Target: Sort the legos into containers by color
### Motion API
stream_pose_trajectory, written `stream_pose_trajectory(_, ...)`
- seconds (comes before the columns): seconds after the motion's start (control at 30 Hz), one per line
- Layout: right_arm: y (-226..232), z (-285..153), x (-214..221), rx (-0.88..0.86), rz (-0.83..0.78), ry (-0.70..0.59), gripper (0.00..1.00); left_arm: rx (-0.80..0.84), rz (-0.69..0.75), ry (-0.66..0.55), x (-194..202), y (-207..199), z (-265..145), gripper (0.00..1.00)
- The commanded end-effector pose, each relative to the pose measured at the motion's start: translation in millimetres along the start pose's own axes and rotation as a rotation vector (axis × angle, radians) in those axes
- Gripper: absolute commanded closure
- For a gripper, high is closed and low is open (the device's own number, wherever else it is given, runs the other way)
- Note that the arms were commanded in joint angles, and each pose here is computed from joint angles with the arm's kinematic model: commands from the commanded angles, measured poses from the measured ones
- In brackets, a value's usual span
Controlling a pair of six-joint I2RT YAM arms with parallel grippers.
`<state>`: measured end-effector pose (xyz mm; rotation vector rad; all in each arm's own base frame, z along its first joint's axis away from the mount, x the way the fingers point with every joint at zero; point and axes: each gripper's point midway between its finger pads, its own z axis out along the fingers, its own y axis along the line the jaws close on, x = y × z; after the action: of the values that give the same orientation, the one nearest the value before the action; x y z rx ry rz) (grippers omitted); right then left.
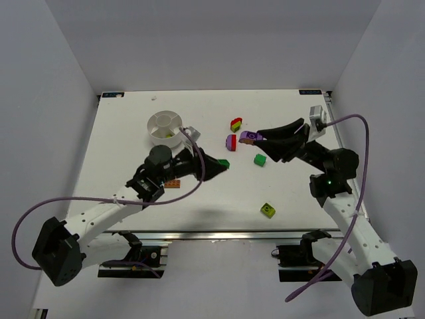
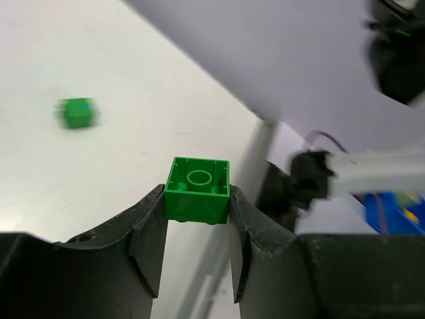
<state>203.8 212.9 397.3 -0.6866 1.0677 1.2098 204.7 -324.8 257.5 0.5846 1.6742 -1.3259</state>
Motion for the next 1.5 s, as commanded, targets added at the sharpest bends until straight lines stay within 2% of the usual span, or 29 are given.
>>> stream_pose_trajectory(0.0,-36,12,-4,0.082,-0.134,0.058,1.0,-0.26,0.014,0.007,-27,48,-28,1.0)
stream_pose_trajectory(0.03,-44,14,0,0.093,-0.138,0.081,1.0,-0.395,-0.014,0.027,-25,77,-44,1.0)
stream_pose_trajectory(0.07,-52,16,3,0.104,-0.14,0.101,1.0,-0.449,-0.003,0.009,-39,84,-50,1.0)
stream_pose_trajectory(0.1,-71,18,25,0.133,-0.08,0.171,1.0,-0.516,0.003,0.014,-41,95,-57,1.0)
stream_pose_trajectory(0.13,-79,26,17,0.127,-0.125,0.185,1.0,-0.593,0.017,0.06,-35,108,-67,1.0)
stream_pose_trajectory(0.17,-87,29,22,0.134,-0.117,0.214,1.0,-0.687,0.038,0.05,-40,122,-76,1.0)
stream_pose_trajectory(0.2,-102,32,53,0.146,-0.041,0.296,1.0,-0.719,0.053,0.049,-45,125,-80,1.0)
stream_pose_trajectory(0.27,-116,48,54,0.14,-0.108,0.335,1.0,-0.84,0.099,0.046,-49,141,-96,1.0)
stream_pose_trajectory(0.33,-132,58,97,0.143,-0.104,0.457,1.0,-0.907,0.14,0.045,-51,150,-108,1.0)
stream_pose_trajectory(0.37,-136,73,92,0.133,-0.144,0.464,1.0,-0.934,0.155,0.036,-54,153,-112,1.0)
stream_pose_trajectory(0.43,-140,87,134,0.109,-0.118,0.57,1.0,-0.981,0.182,0.024,-55,161,-122,1.0)
stream_pose_trajectory(0.47,-148,106,122,0.107,-0.194,0.561,1.0,-0.991,0.187,0.026,-55,162,-124,1.0)
stream_pose_trajectory(0.5,-152,114,153,0.091,-0.167,0.624,1.0,-1.006,0.194,0.029,-56,163,-129,1.0)
stream_pose_trajectory(0.6,-169,139,182,0.093,-0.194,0.692,1.0,-1.079,0.254,0.013,-60,166,-149,1.0)
stream_pose_trajectory(0.63,-176,144,208,0.087,-0.177,0.729,1.0,-1.103,0.267,0.004,-62,167,-155,1.0)
stream_pose_trajectory(0.67,-180,160,199,0.08,-0.205,0.704,1.0,-1.117,0.273,-0.02,-66,165,-161,1.0)
stream_pose_trajectory(0.73,-194,177,212,0.091,-0.221,0.717,1.0,-1.113,0.271,-0.023,-62,164,-164,1.0)
stream_pose_trajectory(0.77,-200,179,233,0.088,-0.208,0.745,1.0,-1.123,0.27,-0.029,-64,165,-167,1.0)
stream_pose_trajectory(0.87,-211,209,232,0.075,-0.272,0.701,1.0,-1.121,0.259,-0.055,-70,165,-173,1.0)
stream_pose_trajectory(0.93,-210,223,255,0.045,-0.288,0.704,1.0,-1.106,0.247,-0.051,-68,167,-172,1.0)
stream_pose_trajectory(1.07,-207,244,262,0.018,-0.342,0.669,1.0,-1.094,0.239,-0.038,-66,169,-170,1.0)
stream_pose_trajectory(1.47,-210,249,293,0.007,-0.384,0.696,1.0,-1.078,0.231,-0.05,-68,168,-170,1.0)
